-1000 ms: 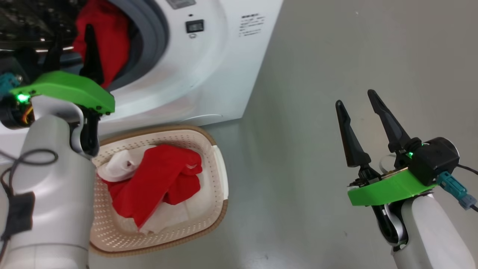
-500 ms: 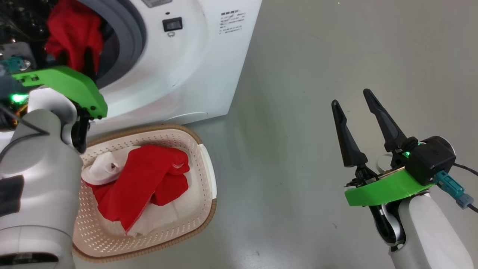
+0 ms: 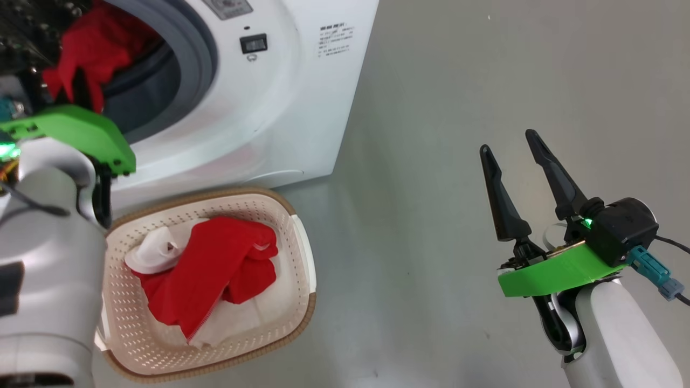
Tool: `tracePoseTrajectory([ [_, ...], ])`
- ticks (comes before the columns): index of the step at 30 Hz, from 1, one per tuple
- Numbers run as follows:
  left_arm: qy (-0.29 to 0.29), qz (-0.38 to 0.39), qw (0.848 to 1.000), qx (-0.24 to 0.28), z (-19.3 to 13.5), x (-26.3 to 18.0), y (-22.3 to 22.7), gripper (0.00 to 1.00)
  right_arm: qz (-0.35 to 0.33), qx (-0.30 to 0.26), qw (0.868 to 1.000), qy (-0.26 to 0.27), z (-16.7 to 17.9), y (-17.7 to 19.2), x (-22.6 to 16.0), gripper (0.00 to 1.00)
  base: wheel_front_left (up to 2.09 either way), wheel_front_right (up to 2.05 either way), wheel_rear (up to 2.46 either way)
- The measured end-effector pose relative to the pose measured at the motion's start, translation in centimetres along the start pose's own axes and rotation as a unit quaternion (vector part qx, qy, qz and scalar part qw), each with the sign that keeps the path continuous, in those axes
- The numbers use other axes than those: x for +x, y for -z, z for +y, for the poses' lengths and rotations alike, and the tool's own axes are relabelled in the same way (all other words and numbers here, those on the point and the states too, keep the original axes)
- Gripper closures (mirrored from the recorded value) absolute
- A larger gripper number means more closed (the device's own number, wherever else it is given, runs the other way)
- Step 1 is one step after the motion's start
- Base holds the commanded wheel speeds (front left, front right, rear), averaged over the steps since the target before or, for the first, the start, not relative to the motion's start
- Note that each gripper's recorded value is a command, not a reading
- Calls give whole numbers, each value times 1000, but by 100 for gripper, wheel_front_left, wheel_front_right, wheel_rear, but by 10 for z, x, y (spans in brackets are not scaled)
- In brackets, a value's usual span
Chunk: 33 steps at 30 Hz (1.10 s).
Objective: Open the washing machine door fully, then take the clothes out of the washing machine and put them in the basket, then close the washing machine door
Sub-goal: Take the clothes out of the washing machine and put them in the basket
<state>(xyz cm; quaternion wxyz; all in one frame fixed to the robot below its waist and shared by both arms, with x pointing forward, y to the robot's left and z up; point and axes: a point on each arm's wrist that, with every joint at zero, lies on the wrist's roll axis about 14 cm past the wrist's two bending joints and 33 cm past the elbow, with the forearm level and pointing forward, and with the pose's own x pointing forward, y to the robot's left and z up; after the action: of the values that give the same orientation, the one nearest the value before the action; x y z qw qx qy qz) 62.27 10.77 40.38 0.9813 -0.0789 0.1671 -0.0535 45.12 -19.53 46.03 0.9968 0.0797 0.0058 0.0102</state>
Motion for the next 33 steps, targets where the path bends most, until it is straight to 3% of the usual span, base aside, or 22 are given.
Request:
tracePoseTrajectory([
  [18, -25, -144, 989, 16, 17, -84, -48, 100, -31, 9, 999, -13, 14, -29, -20, 0, 0, 0, 0],
  [33, -27, -280, 959, 27, 8, -181, -104, 100, -53, 16, 998, -28, 28, -48, -41, 0, 0, 0, 0],
])
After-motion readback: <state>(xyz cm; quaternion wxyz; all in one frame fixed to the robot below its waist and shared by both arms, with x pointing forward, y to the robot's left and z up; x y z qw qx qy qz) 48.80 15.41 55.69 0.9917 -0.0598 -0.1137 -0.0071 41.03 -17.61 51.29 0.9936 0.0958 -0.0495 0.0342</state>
